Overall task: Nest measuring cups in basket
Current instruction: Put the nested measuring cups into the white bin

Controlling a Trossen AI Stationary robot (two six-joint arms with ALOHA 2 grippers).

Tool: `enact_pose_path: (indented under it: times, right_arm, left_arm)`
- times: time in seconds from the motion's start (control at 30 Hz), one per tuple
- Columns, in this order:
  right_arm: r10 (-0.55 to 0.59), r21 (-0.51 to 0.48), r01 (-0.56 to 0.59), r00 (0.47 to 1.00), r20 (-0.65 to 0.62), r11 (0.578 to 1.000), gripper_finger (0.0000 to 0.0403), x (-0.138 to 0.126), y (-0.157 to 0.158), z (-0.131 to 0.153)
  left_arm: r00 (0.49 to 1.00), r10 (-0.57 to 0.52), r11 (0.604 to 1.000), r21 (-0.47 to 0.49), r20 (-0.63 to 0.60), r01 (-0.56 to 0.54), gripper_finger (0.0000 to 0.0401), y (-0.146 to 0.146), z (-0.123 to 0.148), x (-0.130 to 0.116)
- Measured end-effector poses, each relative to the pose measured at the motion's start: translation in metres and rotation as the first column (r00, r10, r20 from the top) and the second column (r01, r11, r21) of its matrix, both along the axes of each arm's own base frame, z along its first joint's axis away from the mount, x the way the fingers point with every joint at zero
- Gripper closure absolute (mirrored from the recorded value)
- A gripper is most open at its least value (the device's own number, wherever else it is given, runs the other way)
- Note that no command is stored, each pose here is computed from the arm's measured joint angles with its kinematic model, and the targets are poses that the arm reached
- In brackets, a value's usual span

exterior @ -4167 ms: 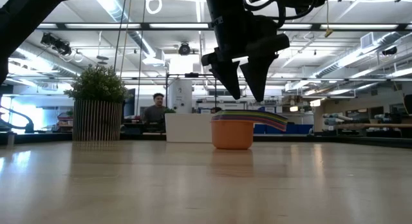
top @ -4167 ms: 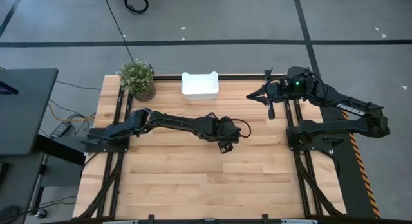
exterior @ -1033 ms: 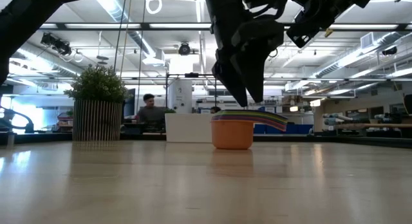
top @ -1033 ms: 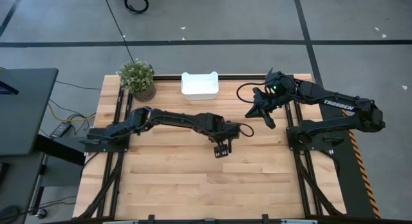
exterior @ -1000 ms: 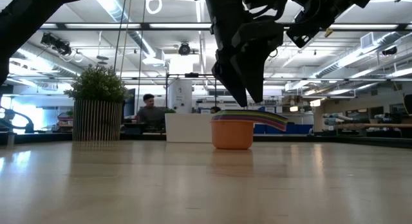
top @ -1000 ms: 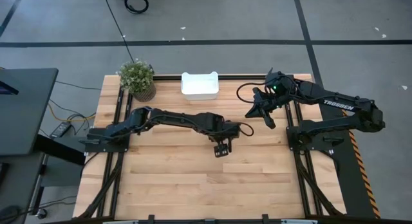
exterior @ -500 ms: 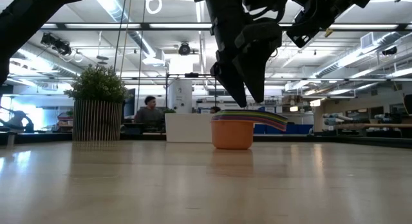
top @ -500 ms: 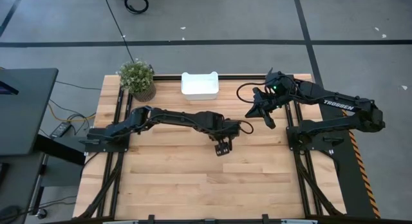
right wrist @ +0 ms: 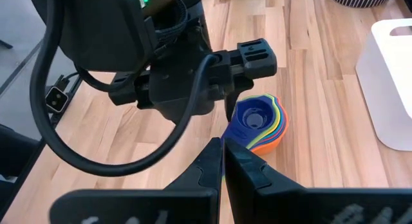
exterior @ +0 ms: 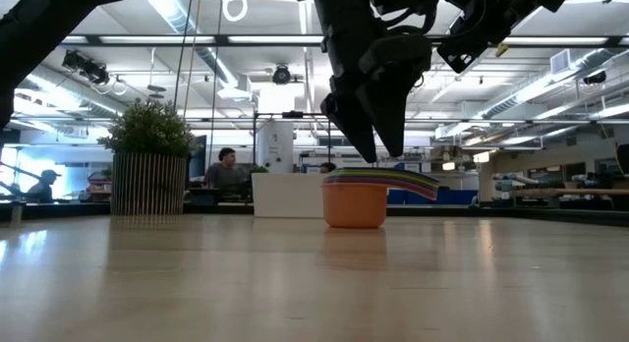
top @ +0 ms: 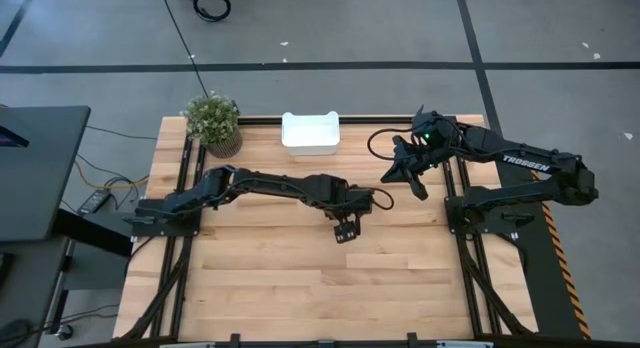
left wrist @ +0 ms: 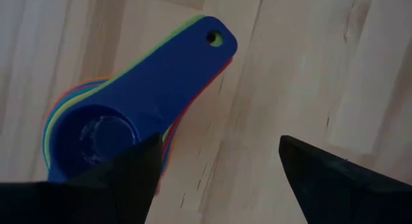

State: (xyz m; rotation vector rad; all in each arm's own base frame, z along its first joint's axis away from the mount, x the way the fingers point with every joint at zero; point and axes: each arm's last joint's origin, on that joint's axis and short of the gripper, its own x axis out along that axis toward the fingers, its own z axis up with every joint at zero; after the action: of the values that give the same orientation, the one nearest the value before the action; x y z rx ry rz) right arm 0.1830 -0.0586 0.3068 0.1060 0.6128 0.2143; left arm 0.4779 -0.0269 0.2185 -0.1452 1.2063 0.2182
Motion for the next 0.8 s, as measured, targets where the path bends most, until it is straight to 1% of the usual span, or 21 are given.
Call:
enact_pose_path:
  times: [0.17, 0.33, 0.4, 0.53, 0.63, 0.8]
  right_arm:
    - [0.0, 0.0, 0.0, 1.0, 0.0, 1.0, 0.038, 0.0, 0.0, 0.0]
    - [0.0, 0.0, 0.0, 1.0, 0.0, 1.0, 0.038, 0.0, 0.0, 0.0]
    - [0.0, 0.0, 0.0, 1.0, 0.0, 1.0, 0.038, 0.0, 0.0, 0.0]
    - [0.0, 0.0, 0.0, 1.0, 0.0, 1.0, 0.038, 0.0, 0.0, 0.0]
    - [0.0, 0.0, 0.0, 1.0, 0.0, 1.0, 0.038, 0.0, 0.0, 0.0]
    - [0.0, 0.0, 0.0, 1.0, 0.0, 1.0, 0.038, 0.0, 0.0, 0.0]
  left_arm:
    - [1.0, 0.012, 1.0, 0.008, 0.002, -0.012, 0.0085, 0.003, 0.0, 0.0]
    - [0.999, 0.045, 0.991, 0.127, -0.01, -0.044, 0.0085, 0.003, 0.0, -0.002]
    - [0.998, 0.055, 0.987, 0.153, -0.006, -0.053, 0.0085, 0.004, 0.0, -0.002]
    - [0.998, 0.065, 0.987, 0.148, -0.003, -0.063, 0.0085, 0.004, -0.005, -0.002]
    - [0.997, 0.065, 0.987, 0.147, -0.044, -0.058, 0.0085, 0.003, -0.017, -0.005]
    - [0.996, 0.057, 0.987, 0.155, -0.07, -0.046, 0.0085, 0.001, -0.029, -0.009]
